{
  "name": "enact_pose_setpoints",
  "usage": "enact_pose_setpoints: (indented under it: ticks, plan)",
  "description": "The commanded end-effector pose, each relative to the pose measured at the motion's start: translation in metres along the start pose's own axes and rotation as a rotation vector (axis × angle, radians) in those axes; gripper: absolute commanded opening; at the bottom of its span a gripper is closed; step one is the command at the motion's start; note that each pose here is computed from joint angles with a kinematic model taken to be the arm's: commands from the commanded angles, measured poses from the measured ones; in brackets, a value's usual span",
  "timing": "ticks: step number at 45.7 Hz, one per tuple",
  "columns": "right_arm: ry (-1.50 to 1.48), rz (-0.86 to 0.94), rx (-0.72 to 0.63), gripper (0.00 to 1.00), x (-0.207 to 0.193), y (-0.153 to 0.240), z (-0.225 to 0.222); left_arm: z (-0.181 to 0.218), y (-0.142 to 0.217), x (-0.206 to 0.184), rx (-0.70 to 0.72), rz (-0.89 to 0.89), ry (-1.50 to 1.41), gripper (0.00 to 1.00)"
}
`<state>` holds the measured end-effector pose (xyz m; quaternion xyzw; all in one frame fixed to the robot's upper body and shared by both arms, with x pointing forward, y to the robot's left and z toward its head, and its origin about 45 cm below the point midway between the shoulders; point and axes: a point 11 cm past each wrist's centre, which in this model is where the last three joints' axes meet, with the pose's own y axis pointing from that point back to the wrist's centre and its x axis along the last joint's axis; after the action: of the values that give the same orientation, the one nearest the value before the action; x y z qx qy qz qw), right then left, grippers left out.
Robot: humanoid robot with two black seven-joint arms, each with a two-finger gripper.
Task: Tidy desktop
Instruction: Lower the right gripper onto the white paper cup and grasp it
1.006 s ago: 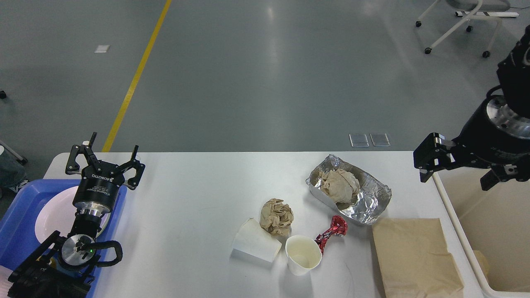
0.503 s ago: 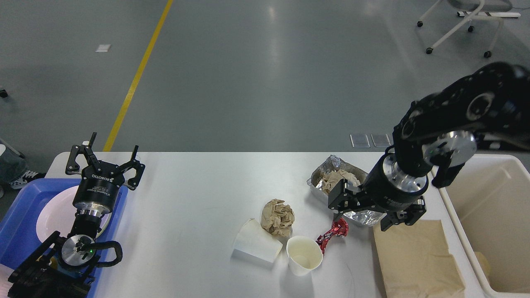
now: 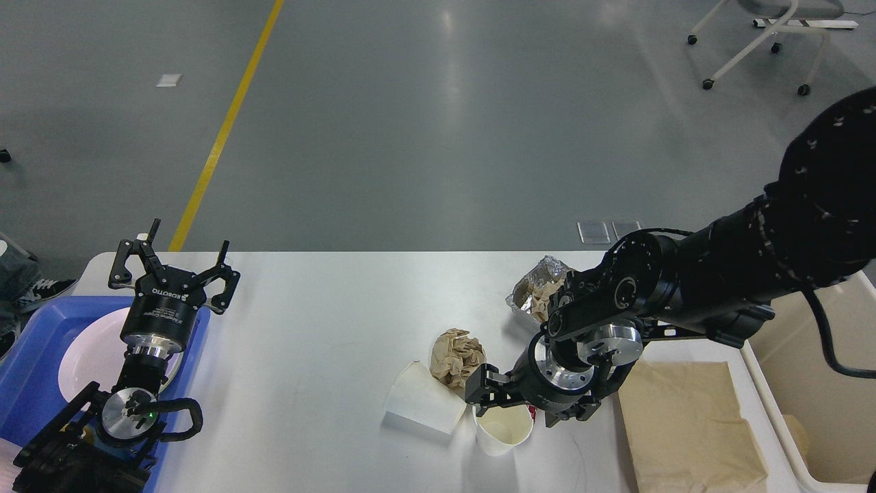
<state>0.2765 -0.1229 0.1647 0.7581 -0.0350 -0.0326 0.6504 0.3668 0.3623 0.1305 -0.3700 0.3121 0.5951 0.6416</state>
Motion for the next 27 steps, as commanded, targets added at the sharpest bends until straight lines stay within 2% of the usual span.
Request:
enact_pose_setpoints:
  ticks: [1,9,17,20,21,24,25,27]
  plan:
    - [-0.016,0.031,-0.014,1.00,0.000,-0.013,0.007,0.000,0.000,0.000,0.000,-0.001,0.000,0.96]
    - [-0.047,0.107,-0.027,0.98,0.003,-0.023,0.015,0.000,0.000,0.000,-0.001,0.000,0.000,0.96]
    - [-0.025,0.098,-0.059,0.95,-0.008,-0.038,0.025,0.000,0.000,0.000,-0.001,0.000,0.000,0.96]
    - [-0.022,0.090,-0.060,0.80,-0.012,-0.041,0.026,0.000,0.000,0.000,-0.001,-0.001,0.001,0.96]
    - [-0.025,0.085,-0.062,0.70,-0.013,-0.042,0.026,0.000,0.000,0.000,0.000,-0.001,0.000,0.96]
    - [-0.040,0.075,-0.063,0.33,-0.016,-0.045,0.028,0.000,0.000,0.000,0.002,-0.001,0.000,0.96]
    - [-0.042,0.076,-0.063,0.24,-0.015,-0.045,0.028,0.000,0.000,0.000,-0.001,-0.001,0.001,0.96]
    - [-0.052,0.077,-0.061,0.20,-0.015,-0.045,0.028,0.000,0.000,0.000,0.000,0.000,0.000,0.96]
